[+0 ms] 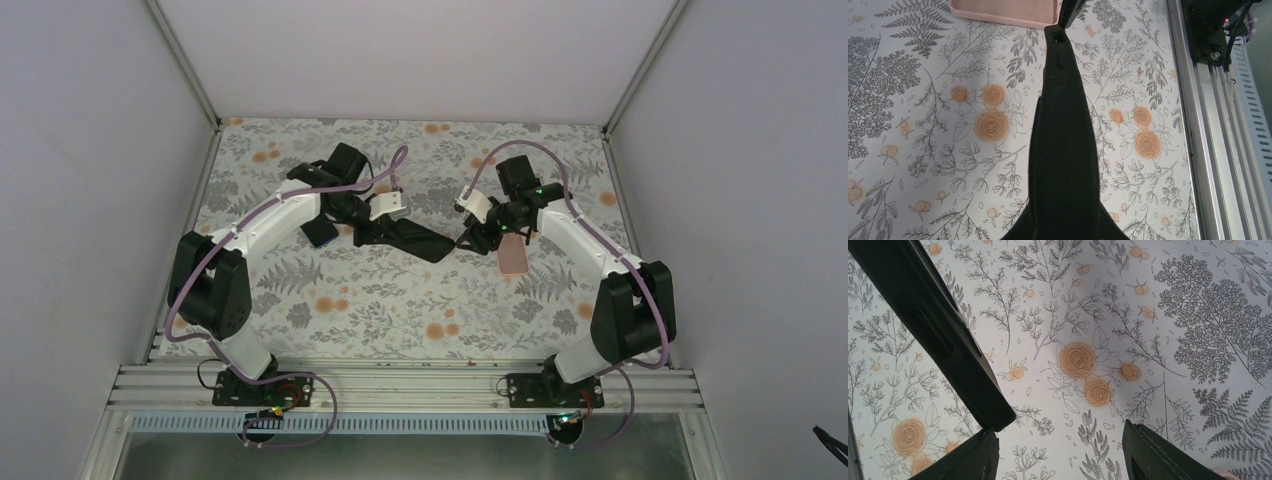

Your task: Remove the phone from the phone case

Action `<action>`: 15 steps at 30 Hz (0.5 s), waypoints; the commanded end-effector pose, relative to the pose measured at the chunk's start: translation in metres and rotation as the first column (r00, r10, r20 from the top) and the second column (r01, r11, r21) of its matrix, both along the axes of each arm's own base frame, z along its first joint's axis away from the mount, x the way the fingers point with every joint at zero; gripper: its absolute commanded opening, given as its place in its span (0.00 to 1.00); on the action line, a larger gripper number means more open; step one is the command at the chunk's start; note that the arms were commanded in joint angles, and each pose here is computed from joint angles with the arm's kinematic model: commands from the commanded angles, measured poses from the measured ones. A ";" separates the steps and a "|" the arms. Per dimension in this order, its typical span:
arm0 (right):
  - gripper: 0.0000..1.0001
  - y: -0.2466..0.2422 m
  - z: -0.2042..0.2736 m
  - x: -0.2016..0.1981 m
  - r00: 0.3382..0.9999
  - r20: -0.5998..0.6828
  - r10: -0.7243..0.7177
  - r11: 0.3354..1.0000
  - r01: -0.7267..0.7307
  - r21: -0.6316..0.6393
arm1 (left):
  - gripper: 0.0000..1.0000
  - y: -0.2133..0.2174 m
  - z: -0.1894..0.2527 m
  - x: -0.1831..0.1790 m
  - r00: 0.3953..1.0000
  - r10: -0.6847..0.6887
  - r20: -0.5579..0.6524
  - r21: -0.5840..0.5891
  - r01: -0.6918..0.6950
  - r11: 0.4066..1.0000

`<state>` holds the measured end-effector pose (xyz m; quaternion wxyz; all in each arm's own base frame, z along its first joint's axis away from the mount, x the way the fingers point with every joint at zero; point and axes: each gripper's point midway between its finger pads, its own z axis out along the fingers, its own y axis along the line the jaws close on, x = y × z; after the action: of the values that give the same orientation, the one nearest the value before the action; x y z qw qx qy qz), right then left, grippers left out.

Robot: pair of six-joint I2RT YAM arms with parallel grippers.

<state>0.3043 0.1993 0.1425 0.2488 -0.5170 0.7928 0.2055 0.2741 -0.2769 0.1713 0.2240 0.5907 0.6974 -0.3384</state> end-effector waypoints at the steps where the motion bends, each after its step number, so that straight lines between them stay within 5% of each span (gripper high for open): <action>1: 0.63 0.014 0.001 0.018 0.999 0.031 -0.020 1.000 0.019 0.024 | 0.02 -0.015 0.032 -0.013 0.997 -0.081 0.002 -0.137 0.081 0.987; 15: 0.63 0.038 0.015 0.058 0.993 0.101 -0.053 0.999 0.053 0.000 | 0.02 -0.016 0.046 -0.027 0.990 -0.139 -0.013 -0.196 0.133 0.971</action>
<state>0.3238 0.2162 0.1326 0.2285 -0.5106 0.8082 0.1839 0.2748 -0.2663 0.1676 0.2099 0.5802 0.7118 -0.3356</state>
